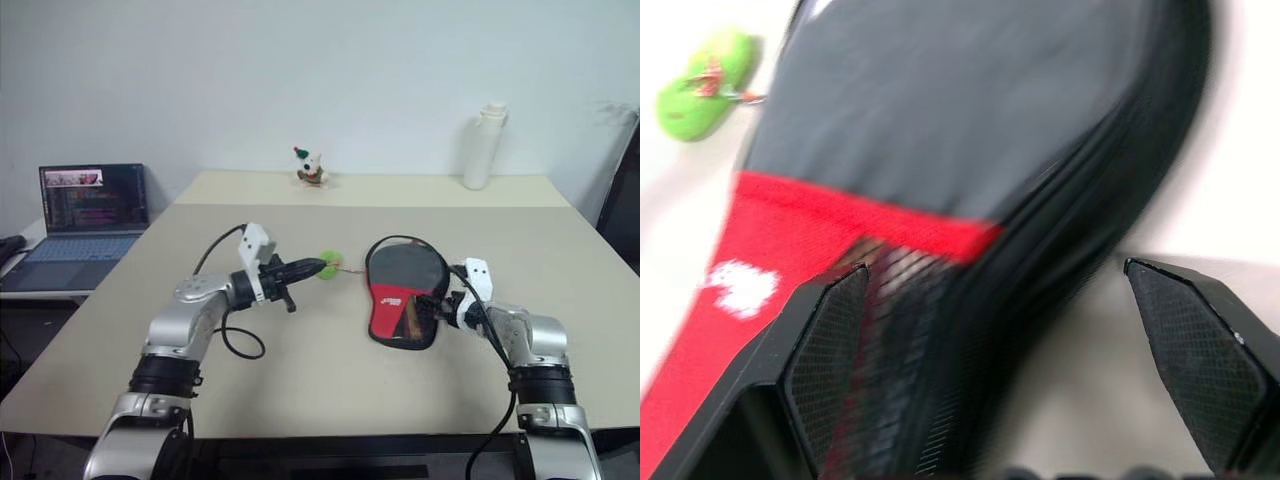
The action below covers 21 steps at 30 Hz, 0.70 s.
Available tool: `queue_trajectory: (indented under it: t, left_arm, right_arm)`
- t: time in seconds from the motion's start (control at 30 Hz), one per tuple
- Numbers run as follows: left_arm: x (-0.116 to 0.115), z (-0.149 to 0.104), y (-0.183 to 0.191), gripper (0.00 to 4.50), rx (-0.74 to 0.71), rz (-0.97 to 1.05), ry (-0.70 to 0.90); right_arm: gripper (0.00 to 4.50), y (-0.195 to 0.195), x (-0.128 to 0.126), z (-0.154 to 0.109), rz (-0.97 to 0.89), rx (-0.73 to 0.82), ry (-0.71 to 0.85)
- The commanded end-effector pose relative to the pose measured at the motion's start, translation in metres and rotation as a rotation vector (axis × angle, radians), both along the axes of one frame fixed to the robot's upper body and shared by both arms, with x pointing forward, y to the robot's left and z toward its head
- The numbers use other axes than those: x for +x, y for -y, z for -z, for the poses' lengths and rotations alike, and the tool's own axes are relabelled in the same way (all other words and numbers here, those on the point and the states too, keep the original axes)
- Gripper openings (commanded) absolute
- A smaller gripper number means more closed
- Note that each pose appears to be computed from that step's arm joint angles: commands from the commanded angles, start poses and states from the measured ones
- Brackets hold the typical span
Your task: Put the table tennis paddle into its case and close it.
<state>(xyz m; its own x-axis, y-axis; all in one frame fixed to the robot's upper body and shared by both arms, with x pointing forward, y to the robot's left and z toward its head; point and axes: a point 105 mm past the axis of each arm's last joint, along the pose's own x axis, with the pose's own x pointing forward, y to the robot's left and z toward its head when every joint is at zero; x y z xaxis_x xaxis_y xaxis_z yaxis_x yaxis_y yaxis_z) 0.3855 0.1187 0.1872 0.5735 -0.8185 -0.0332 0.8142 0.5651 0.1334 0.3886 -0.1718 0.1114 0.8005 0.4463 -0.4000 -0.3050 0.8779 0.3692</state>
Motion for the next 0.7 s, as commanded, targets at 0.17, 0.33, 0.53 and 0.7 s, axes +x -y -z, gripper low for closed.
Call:
queue_trajectory:
  t: [0.17,0.33,0.53,0.7]
  left_arm:
    - [-0.003,-0.016,0.001,0.01,0.008,0.020,0.061]
    - [-0.004,-0.014,0.001,0.00,0.021,0.027,0.059]
    - [-0.009,-0.010,-0.001,0.00,0.037,0.057,0.044]
    - [-0.017,-0.005,-0.007,0.00,0.073,0.087,0.028]
  right_arm:
    - [4.32,-0.014,-0.001,-0.006,-0.043,0.009,0.019]
    - [2.84,-0.017,0.001,-0.006,-0.039,0.006,0.024]
    - [0.79,-0.023,0.002,-0.006,-0.043,0.015,0.026]
    - [0.02,-0.031,0.001,-0.005,-0.057,0.046,0.005]
